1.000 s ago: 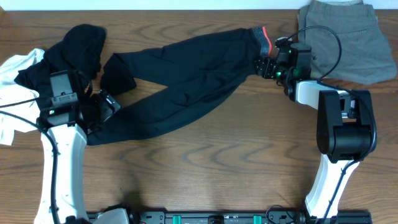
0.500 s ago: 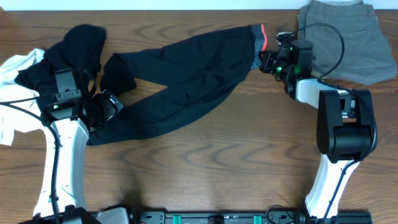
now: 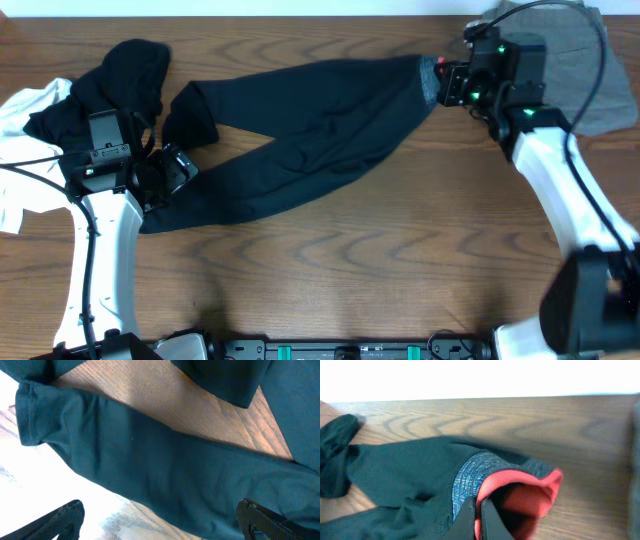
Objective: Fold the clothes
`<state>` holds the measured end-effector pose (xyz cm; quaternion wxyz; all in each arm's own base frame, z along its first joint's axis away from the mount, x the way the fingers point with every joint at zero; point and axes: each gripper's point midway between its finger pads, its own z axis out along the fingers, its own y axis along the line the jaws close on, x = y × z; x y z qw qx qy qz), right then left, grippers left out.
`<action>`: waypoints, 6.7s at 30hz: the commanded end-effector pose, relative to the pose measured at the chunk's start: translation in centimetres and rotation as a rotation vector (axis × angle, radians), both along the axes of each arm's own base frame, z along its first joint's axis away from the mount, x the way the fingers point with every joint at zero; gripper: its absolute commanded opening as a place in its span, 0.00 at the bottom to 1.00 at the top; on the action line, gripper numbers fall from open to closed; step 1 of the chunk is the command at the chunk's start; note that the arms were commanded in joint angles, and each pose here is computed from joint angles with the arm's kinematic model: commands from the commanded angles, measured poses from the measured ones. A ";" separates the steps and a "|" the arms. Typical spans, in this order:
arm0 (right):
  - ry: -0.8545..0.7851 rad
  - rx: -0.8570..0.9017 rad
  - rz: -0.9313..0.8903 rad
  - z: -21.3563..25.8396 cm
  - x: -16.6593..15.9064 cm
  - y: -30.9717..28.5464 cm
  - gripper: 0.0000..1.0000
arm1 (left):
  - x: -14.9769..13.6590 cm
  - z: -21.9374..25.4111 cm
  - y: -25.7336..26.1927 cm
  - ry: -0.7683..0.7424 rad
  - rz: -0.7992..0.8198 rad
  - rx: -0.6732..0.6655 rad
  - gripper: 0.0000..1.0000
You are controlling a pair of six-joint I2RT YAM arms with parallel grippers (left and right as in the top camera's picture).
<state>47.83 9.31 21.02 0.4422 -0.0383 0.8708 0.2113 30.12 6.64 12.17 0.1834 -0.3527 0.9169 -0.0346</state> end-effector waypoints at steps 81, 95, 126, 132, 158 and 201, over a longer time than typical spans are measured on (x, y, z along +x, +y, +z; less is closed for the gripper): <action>0.661 -0.214 -0.363 -6.5 -1.6 -5.8 0.01 | 0.8 0.4 0.2 -0.031 -0.007 0.012 0.98; 0.764 -0.276 -0.434 -7.7 -3.9 -9.4 0.70 | 0.9 0.4 0.2 -0.032 -0.007 0.013 0.98; 0.874 0.167 -0.357 -18.0 -6.8 -10.9 0.58 | 0.8 0.4 0.2 -0.028 -0.045 0.029 0.98; 0.870 0.165 -0.323 -17.9 -6.4 -8.7 0.37 | 0.8 0.4 0.2 -0.028 -0.046 0.029 0.98; 1.263 -0.251 -0.562 -12.6 -20.8 -16.0 0.01 | 1.0 0.4 0.2 -0.034 -0.045 0.030 0.98; 0.611 -0.233 -0.201 -4.8 -7.4 -5.7 0.82 | 18.4 -1.1 -9.0 -0.276 -0.702 -0.064 0.99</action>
